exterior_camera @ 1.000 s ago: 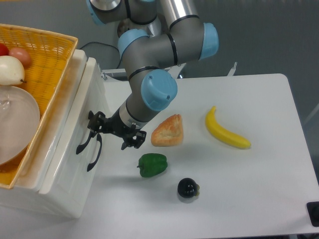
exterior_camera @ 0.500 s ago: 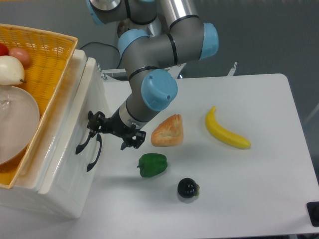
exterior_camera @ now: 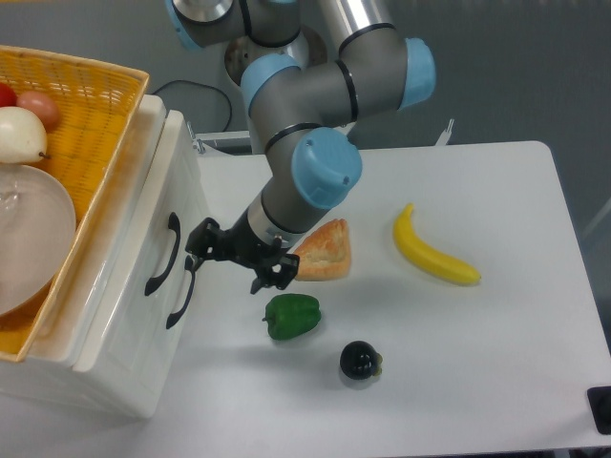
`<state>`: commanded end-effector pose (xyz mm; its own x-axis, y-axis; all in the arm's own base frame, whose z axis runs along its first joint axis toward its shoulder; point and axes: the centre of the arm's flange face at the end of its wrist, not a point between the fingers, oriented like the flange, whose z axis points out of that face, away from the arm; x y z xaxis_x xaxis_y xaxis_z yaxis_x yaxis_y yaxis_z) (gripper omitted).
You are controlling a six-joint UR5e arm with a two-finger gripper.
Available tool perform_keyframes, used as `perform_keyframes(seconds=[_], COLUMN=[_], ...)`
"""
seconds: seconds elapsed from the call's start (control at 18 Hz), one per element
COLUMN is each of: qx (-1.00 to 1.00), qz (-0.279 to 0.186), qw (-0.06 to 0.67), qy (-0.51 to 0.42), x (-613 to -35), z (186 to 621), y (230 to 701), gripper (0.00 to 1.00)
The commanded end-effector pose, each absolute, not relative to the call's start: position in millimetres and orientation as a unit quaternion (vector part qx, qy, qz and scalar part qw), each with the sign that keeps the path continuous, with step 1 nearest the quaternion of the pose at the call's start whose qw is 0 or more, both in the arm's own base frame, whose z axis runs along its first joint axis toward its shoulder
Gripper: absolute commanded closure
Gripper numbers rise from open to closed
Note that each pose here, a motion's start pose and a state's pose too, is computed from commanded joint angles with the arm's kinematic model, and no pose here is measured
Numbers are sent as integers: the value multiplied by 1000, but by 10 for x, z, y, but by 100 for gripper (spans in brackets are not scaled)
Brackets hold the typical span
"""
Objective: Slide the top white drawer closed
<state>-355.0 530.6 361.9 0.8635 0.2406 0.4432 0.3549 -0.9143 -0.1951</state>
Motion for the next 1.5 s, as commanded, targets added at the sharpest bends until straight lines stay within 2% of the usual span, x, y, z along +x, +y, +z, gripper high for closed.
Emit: perform_keyframes(seconds=[0.17,0.39,0.56,0.67,0.83,1.0,1.17,1.5], qx=[-964,-981,-989,-993,-993,-993,-986,-979], qz=[-175,-93,-45,-15,6,44,56,67], qw=[156,156,141,119,121,88,67,67], qy=[-122,-70,-11,-10,-5,67,141,183], x=[-3741,-4114,-4273,-4413,-4646,-4914,-5066,-5163], z=[3717,3941,3985,4022,4099,4127,4108,4206], y=[5174,4800,4594,4389,4188,3864,3643,3553], gripper=[0,0,0,0,0,0,0,0])
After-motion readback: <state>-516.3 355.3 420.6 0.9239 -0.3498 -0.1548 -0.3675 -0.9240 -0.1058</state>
